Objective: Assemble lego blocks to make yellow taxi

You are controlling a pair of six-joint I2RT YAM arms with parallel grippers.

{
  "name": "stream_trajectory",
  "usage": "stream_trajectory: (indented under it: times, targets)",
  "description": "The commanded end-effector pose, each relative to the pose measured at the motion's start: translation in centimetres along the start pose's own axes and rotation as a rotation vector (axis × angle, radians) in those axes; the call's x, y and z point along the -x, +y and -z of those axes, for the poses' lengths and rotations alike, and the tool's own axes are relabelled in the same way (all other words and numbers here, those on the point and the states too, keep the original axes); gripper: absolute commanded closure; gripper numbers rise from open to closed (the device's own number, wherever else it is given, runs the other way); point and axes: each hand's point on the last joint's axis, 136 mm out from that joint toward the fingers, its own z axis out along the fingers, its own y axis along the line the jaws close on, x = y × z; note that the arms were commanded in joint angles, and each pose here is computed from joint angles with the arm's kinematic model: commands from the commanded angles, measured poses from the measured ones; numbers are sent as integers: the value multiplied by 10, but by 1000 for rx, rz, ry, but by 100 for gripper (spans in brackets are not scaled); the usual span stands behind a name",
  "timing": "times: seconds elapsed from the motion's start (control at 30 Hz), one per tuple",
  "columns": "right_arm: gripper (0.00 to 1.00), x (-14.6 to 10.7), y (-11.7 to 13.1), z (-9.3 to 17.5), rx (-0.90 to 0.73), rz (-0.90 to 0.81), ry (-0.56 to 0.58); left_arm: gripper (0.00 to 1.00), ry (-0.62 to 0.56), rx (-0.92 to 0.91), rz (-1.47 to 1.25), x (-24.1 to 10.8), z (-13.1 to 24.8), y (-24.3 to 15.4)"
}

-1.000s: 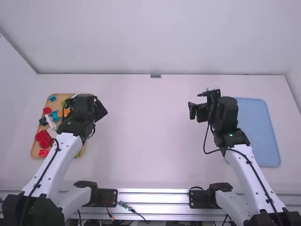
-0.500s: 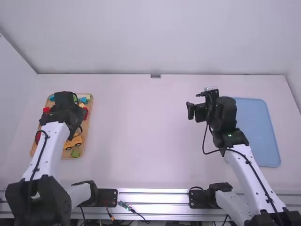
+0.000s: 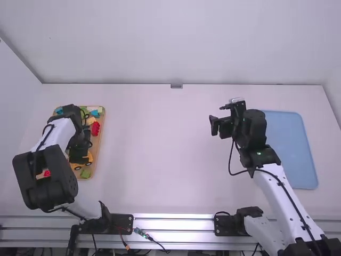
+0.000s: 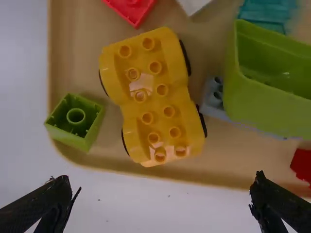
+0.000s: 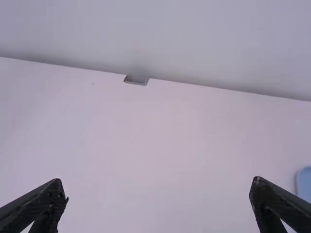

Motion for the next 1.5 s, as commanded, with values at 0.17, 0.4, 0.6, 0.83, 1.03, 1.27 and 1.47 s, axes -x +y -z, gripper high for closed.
stream_trajectory:
  times: [0.17, 0.4, 0.6, 0.83, 1.03, 1.27, 1.47]
  targets:
    - [1, 17, 4, 2, 10, 5, -31, 2, -26, 17, 111, 2, -11, -3]
    - [1, 17, 3, 3, 9, 4, -31, 11, -30, -14, 118, -1, -28, -3]
    - [1, 17, 3, 3, 9, 4, -30, 11, -31, -45, 84, -4, -41, -3]
    - [1, 17, 3, 3, 9, 4, -30, 14, -56, -60, 89, -4, -55, 3]
    - [1, 17, 3, 3, 9, 4, -31, 16, -89, -40, 150, -1, -62, 13]
    - [1, 17, 3, 3, 9, 4, -31, 17, -117, -51, 157, 1, -69, 18]
    - [1, 17, 3, 3, 9, 4, -31, 34, -134, -41, 185, 2, -74, 24]
